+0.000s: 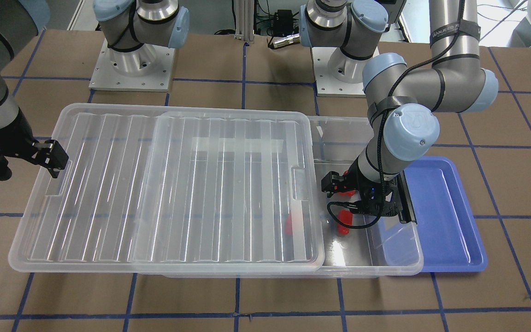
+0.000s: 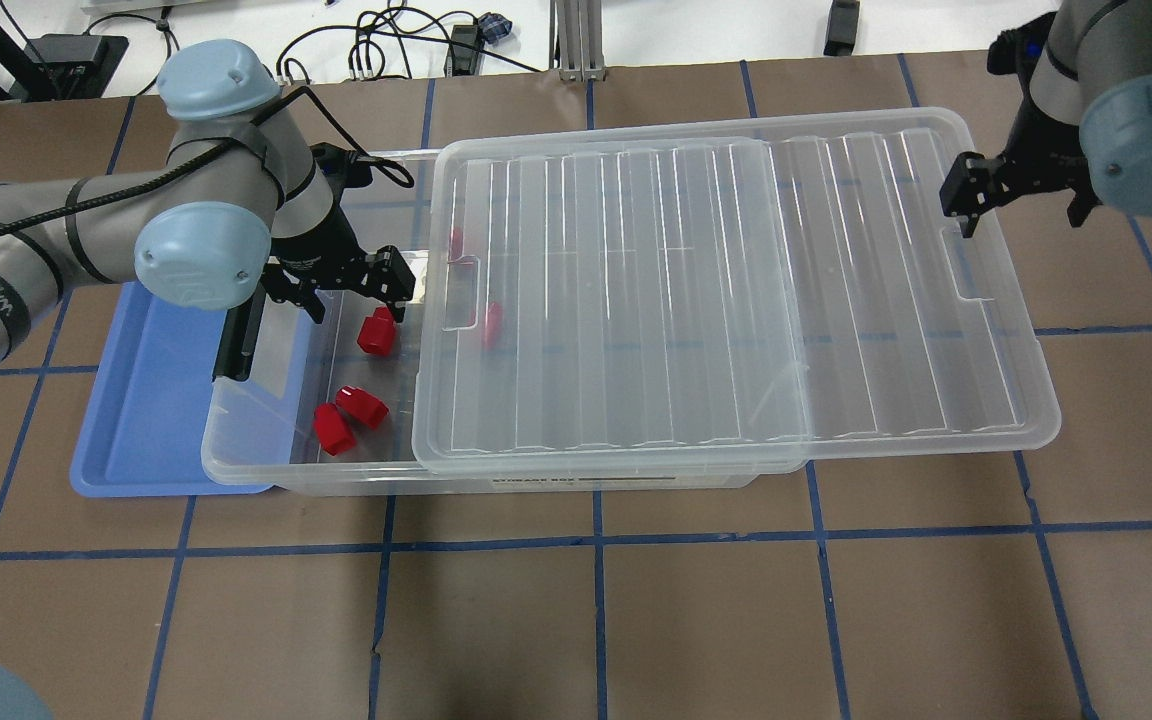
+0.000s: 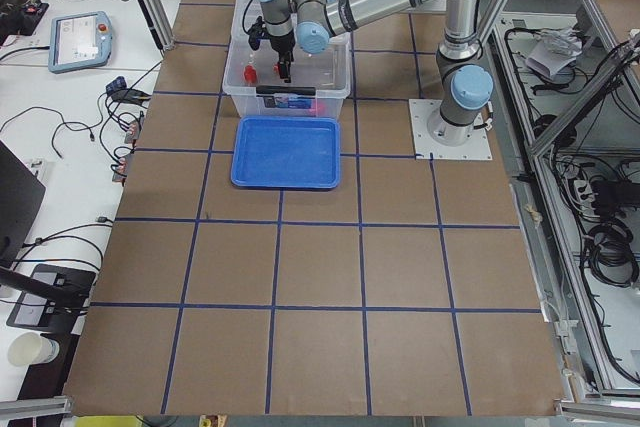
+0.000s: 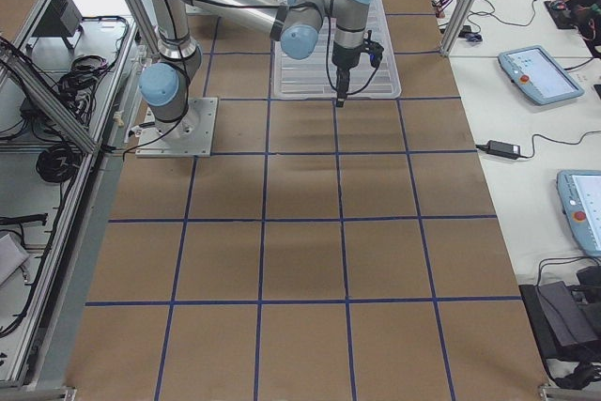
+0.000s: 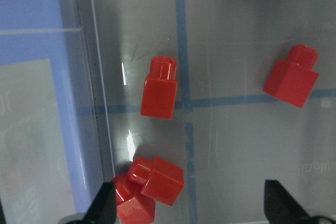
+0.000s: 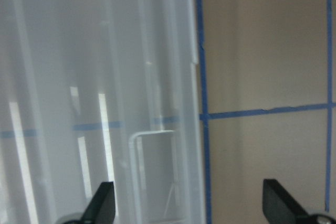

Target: Place red block in blue tray from box

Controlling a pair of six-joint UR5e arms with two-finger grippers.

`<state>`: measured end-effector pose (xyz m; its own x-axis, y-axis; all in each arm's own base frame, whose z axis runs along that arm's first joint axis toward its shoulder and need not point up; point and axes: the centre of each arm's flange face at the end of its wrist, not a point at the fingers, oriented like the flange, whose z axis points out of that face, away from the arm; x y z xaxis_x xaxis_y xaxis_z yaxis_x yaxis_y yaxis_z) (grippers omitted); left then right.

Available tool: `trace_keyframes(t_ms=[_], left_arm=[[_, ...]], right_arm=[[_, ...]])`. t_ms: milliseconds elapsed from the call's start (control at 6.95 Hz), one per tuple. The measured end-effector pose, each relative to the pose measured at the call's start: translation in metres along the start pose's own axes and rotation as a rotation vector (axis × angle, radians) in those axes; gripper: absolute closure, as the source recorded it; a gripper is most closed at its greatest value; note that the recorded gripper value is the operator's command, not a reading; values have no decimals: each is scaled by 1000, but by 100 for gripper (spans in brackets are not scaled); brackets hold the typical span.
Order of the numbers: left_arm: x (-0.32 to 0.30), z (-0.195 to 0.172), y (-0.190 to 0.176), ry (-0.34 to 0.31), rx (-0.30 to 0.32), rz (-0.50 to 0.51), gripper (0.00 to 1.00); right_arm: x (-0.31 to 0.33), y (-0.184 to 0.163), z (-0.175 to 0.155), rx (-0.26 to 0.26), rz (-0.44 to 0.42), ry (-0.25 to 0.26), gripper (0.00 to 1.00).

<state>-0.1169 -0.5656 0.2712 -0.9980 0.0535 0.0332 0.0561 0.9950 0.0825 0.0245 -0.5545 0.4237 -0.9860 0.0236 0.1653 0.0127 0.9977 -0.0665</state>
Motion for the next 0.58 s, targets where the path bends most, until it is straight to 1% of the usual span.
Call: trace_keyframes(t_ms=[144,288,432,576], left_arm=[[-1,10,-5,-2,24,8,0],[-2,19,-8,-4,34,13,0],[-3,29,-11,-5,27,11,0],[-5,39,-14,-6,19,1,0]], right_arm=[[-29,2,-49,43,-50,-66,30],[-53,8,-88,44,-69,-133,0],[-67,15,-108,17,-49,-183,0],[-73,18,-112,-9,-34,-206,0]])
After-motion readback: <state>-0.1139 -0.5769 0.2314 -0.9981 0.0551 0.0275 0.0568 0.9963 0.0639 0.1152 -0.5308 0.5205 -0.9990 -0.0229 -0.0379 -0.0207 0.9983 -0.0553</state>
